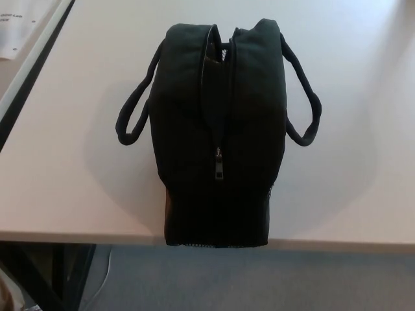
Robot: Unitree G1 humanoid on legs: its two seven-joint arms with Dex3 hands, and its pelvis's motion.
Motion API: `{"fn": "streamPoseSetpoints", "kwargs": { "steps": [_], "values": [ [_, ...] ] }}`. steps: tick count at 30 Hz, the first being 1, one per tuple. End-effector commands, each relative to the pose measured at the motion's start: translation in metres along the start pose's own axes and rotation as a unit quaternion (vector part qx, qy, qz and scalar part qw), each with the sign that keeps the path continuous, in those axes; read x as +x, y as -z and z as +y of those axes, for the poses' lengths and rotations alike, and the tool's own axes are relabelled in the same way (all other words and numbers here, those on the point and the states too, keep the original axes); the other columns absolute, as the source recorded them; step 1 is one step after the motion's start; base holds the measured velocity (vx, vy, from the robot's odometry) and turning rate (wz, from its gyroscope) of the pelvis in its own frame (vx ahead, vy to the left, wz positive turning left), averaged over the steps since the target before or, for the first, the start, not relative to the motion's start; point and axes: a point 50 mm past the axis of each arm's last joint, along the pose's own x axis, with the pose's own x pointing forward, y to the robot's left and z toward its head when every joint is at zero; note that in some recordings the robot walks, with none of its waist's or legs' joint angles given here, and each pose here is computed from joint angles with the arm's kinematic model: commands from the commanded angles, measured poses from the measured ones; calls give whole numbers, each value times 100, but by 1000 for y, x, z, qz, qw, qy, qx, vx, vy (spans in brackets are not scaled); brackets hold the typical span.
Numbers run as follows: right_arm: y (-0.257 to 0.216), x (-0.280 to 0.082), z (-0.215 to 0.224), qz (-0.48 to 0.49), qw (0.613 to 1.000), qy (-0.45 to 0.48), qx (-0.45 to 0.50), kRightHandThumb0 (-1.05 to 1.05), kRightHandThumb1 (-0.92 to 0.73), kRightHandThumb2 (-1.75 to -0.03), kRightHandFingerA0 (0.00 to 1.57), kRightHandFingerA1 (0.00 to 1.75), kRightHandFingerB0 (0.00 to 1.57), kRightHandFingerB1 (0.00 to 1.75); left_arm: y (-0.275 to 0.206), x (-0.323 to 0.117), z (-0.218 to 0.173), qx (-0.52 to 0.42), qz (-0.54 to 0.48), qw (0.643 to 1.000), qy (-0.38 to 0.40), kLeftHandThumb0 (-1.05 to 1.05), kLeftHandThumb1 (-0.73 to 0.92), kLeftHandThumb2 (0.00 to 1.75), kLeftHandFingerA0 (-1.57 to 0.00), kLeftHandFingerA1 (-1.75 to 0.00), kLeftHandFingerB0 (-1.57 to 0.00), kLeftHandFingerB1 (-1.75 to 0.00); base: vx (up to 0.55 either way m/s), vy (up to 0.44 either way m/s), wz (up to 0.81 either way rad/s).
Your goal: A lunch bag is kept on the middle of the desk and the robot uses both its hands to grab the opening of the bag from the left and right and moves its hands away from each other to spread the bag open
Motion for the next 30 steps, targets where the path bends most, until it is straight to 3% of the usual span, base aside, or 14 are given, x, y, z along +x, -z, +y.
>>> {"fn": "streamPoseSetpoints", "kwargs": {
  "steps": [1,2,3,5,6,7,10,14,17,18,20,24,25,30],
  "values": [
    [-41,-20,-4,-235,966,92,-51,-23,-52,-56,24,35,23,30,-41,-24,30,17,-238,967,-90,2,38,87,-26,-54,-10,-47,0,0,0],
    [-43,-19,-12,-231,964,119,-53,-19,-54,-56,20,34,18,29,-44,-25,34,13,-256,961,-101,3,38,88,-24,-54,-9,-47,0,0,0],
    [-42,-20,-22,-227,963,138,-44,-9,-39,-90,4,47,5,46,-46,-26,39,13,-264,957,-115,3,42,91,-14,-48,-6,-45,0,0,0],
    [-42,-25,-42,-230,957,174,-38,-5,-59,-62,15,32,14,28,-49,-31,53,25,-278,950,-141,4,42,91,-11,-47,-5,-45,0,0,0],
    [-61,-7,-66,-261,939,218,-53,2,-41,-93,4,47,3,44,-72,-13,69,23,-313,933,-175,3,43,91,-12,-48,-6,-45,0,0,0],
    [-70,0,-77,-274,930,237,-59,2,-41,-93,4,47,3,44,-82,-6,76,22,-328,925,-189,3,43,91,-12,-48,-6,-45,0,0,0],
    [-55,-32,-110,-285,911,273,-122,-18,-52,-57,14,31,10,27,-77,-31,105,66,-336,910,-233,0,38,86,-10,-48,-3,-45,0,0,0],
    [-52,-52,-138,-284,900,290,-157,-22,-50,-56,16,29,9,28,-85,-41,136,102,-348,894,-265,-2,54,57,-17,-35,-10,-27,0,0,0],
    [-61,-63,-187,-310,872,339,-171,-24,-46,-55,18,28,14,31,-109,-47,180,145,-364,859,-331,-5,49,61,-14,-48,-8,-21,0,0,0],
    [-70,-65,-211,-310,855,378,-174,-26,-44,-56,17,29,14,32,-123,-51,204,144,-375,837,-371,-5,54,56,-51,-110,-2,-28,0,0,0],
    [-84,-73,-235,-319,834,410,-187,-32,-45,-58,16,30,14,31,-139,-59,225,165,-389,810,-406,-14,47,75,-19,-61,0,-15,0,0,0],
    [-114,-91,-266,-360,789,450,-215,-28,-47,-55,22,30,13,28,-169,-84,256,203,-418,772,-433,-15,65,59,-19,-59,0,-16,0,0,0],
    [-127,-97,-278,-378,767,469,-221,-28,-47,-55,21,30,14,28,-188,-95,271,238,-433,730,-472,-17,53,80,-5,-52,0,-12,0,0,0],
    [-172,-109,-305,-438,703,510,-234,-30,-51,-59,19,30,17,31,-233,-119,307,243,-490,647,-532,-21,68,84,-3,-26,-1,-10,0,0,0]
  ]
}}
